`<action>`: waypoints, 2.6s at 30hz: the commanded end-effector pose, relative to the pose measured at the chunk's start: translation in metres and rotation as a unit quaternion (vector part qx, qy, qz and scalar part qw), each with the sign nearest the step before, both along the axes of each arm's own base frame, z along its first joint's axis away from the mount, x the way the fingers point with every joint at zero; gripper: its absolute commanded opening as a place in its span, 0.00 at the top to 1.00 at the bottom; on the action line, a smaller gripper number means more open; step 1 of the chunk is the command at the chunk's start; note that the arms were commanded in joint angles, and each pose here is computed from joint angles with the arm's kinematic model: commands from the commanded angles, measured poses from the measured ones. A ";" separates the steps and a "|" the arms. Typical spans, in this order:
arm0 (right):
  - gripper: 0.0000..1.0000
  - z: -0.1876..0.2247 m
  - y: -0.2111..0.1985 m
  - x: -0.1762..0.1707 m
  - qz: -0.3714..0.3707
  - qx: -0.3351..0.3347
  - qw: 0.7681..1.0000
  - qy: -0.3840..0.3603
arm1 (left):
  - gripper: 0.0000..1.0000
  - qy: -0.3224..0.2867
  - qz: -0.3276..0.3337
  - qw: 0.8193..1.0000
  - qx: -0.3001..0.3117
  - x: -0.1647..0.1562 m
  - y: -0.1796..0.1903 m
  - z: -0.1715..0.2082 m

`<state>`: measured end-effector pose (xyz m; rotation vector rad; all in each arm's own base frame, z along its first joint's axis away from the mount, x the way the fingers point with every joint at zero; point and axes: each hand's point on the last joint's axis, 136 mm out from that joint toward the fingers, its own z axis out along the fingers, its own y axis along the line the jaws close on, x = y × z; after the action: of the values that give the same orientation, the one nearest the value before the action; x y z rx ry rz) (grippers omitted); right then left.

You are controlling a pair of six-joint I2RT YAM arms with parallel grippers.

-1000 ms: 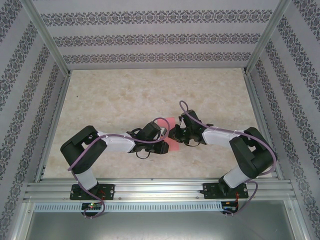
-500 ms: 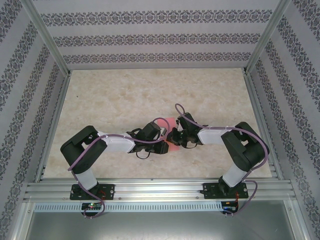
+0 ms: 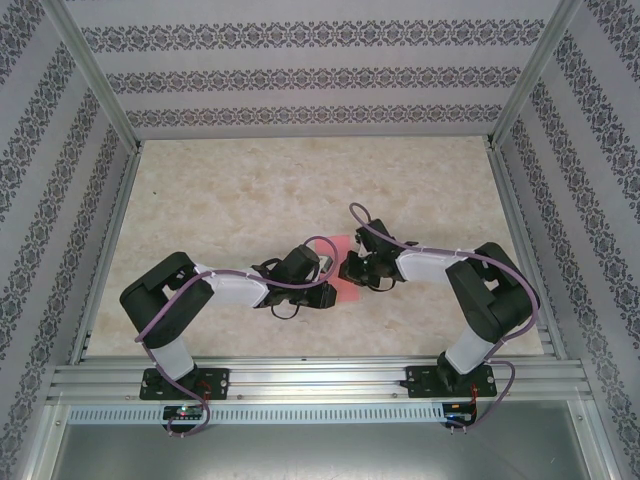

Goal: Fold a paper plane with a square sheet of paper (fold left side to right side)
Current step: Fold the triangle a second time at the center of the table.

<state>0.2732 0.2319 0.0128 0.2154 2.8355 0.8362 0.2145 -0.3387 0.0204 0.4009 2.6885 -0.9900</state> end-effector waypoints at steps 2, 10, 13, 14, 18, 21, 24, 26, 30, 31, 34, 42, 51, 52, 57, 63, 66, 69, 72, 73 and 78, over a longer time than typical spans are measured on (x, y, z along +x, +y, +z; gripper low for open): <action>0.88 0.000 -0.029 0.017 -0.015 -0.052 0.998 -0.023 | 0.76 0.053 0.010 0.996 0.074 -0.027 0.033 -0.040; 0.88 0.006 -0.052 0.035 -0.021 -0.062 0.997 -0.035 | 0.76 0.049 0.007 0.997 0.067 -0.026 0.032 -0.036; 0.88 0.028 -0.048 0.039 -0.012 -0.045 0.997 -0.062 | 0.76 0.046 0.006 0.997 0.060 -0.025 0.029 -0.032; 0.87 0.035 -0.047 0.038 -0.011 -0.041 0.997 -0.069 | 0.76 0.045 0.006 0.997 0.057 -0.025 0.028 -0.031; 0.86 0.057 -0.031 0.027 -0.003 -0.005 0.996 -0.087 | 0.76 0.038 0.005 0.998 0.051 -0.022 0.025 -0.025; 0.86 0.053 -0.009 0.015 0.007 0.028 0.997 -0.074 | 0.76 0.036 0.005 0.998 0.054 -0.021 0.025 -0.023; 0.87 0.044 0.011 0.009 0.018 0.044 0.997 -0.066 | 0.76 0.036 0.006 0.998 0.056 -0.021 0.026 -0.024; 0.87 0.038 0.021 0.008 0.023 0.051 0.997 -0.060 | 0.76 0.036 0.005 0.998 0.056 -0.021 0.026 -0.024; 0.87 0.030 0.032 0.008 0.032 0.054 0.997 -0.051 | 0.76 0.037 0.006 0.998 0.057 -0.021 0.027 -0.025; 0.87 0.026 0.032 0.007 0.033 0.052 0.997 -0.048 | 0.76 0.036 0.007 0.998 0.057 -0.021 0.027 -0.025; 0.87 0.016 0.030 0.007 0.031 0.041 0.998 -0.039 | 0.76 0.036 0.007 0.998 0.058 -0.021 0.027 -0.026; 0.87 -0.008 0.000 0.015 0.025 -0.036 0.999 -0.027 | 0.76 0.041 0.008 0.997 0.062 -0.024 0.031 -0.030; 0.87 -0.008 -0.027 0.027 0.010 -0.064 0.997 -0.036 | 0.76 0.048 0.013 0.997 0.065 -0.029 0.036 -0.036; 0.87 -0.008 -0.030 0.028 0.009 -0.067 0.997 -0.036 | 0.76 0.049 0.013 0.997 0.064 -0.029 0.036 -0.037; 0.87 -0.012 -0.042 0.031 -0.001 -0.075 0.997 -0.032 | 0.76 0.049 0.013 0.997 0.062 -0.029 0.036 -0.036; 0.87 -0.011 -0.036 0.027 0.004 -0.061 0.998 -0.029 | 0.76 0.043 0.009 0.998 0.051 -0.027 0.031 -0.029; 0.87 -0.015 -0.034 0.021 0.006 -0.061 0.998 -0.022 | 0.75 0.037 0.006 0.999 0.033 -0.023 0.023 -0.017; 0.87 -0.020 -0.033 0.017 -0.002 -0.053 0.998 -0.018 | 0.72 0.032 0.004 0.999 0.000 -0.016 0.012 0.005; 0.87 -0.023 -0.033 0.016 -0.005 -0.049 0.999 -0.014 | 0.69 0.020 0.000 0.999 -0.040 -0.006 0.000 0.035; 0.87 -0.024 -0.032 0.016 -0.005 -0.049 0.999 -0.013 | 0.68 0.014 -0.002 0.999 -0.052 -0.002 -0.004 0.046; 0.87 -0.023 -0.031 0.016 -0.003 -0.049 0.999 -0.012 | 0.66 -0.003 -0.012 0.998 -0.069 0.016 -0.015 0.071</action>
<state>0.2987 0.2178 0.0116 0.1430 2.7835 0.8200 0.2207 -0.3471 0.0666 0.3816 2.6395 -1.1232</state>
